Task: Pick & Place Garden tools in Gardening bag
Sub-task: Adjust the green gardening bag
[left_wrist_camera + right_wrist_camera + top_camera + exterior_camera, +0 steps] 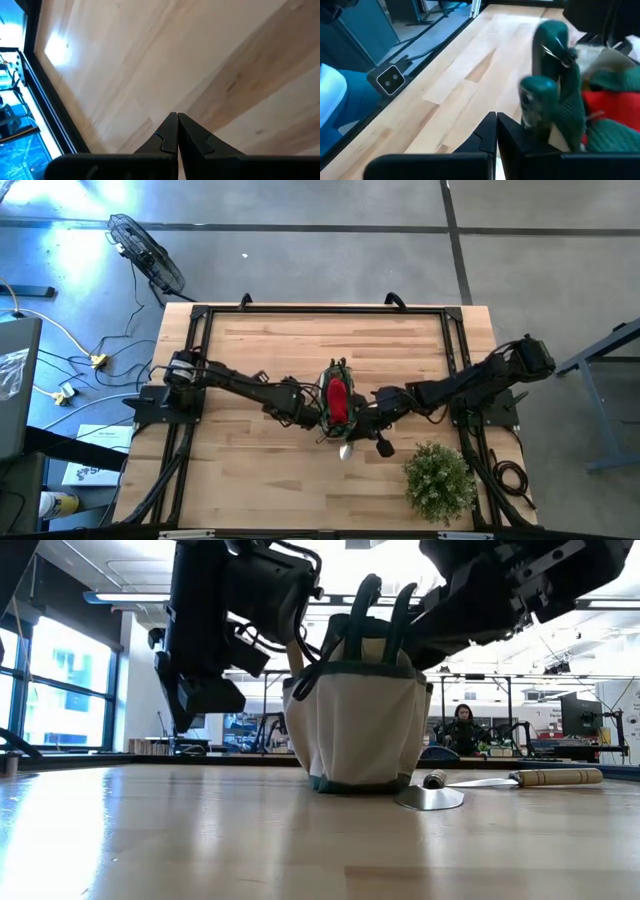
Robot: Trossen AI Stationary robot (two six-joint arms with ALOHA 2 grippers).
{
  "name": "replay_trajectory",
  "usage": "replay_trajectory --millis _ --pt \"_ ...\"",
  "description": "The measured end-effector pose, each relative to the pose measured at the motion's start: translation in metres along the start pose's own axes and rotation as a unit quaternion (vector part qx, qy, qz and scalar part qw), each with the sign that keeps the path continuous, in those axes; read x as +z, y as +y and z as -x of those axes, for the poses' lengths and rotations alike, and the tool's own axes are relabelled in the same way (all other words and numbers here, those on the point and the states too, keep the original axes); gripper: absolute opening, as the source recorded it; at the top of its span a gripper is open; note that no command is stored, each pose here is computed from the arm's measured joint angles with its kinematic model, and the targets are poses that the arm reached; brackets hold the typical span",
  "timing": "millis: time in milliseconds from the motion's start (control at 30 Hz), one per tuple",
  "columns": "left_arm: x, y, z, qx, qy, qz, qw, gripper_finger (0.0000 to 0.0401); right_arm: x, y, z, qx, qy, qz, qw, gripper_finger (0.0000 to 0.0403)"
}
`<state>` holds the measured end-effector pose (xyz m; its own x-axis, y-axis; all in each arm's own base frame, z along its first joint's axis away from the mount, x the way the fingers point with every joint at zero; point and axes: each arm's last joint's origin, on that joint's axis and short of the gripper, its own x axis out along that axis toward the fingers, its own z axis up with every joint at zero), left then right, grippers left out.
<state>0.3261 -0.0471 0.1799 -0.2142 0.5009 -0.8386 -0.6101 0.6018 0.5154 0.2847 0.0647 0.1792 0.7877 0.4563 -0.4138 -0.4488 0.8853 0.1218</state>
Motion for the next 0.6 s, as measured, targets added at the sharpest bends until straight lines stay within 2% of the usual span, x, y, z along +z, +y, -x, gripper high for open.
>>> replay_trajectory --millis 267,467,600 --pt "-0.02 -0.009 0.01 -0.012 0.022 -0.002 1.0 0.0 0.005 0.005 0.001 -0.053 0.054 0.006 0.997 0.0003" --pt "-0.038 -0.019 0.019 -0.022 0.019 0.009 1.0 0.0 0.024 0.022 0.019 -0.101 0.044 0.077 0.991 0.0003" --pt "-0.045 -0.022 0.023 -0.024 0.013 0.021 0.999 0.0 0.032 0.032 0.037 -0.125 0.043 0.101 0.986 0.0003"
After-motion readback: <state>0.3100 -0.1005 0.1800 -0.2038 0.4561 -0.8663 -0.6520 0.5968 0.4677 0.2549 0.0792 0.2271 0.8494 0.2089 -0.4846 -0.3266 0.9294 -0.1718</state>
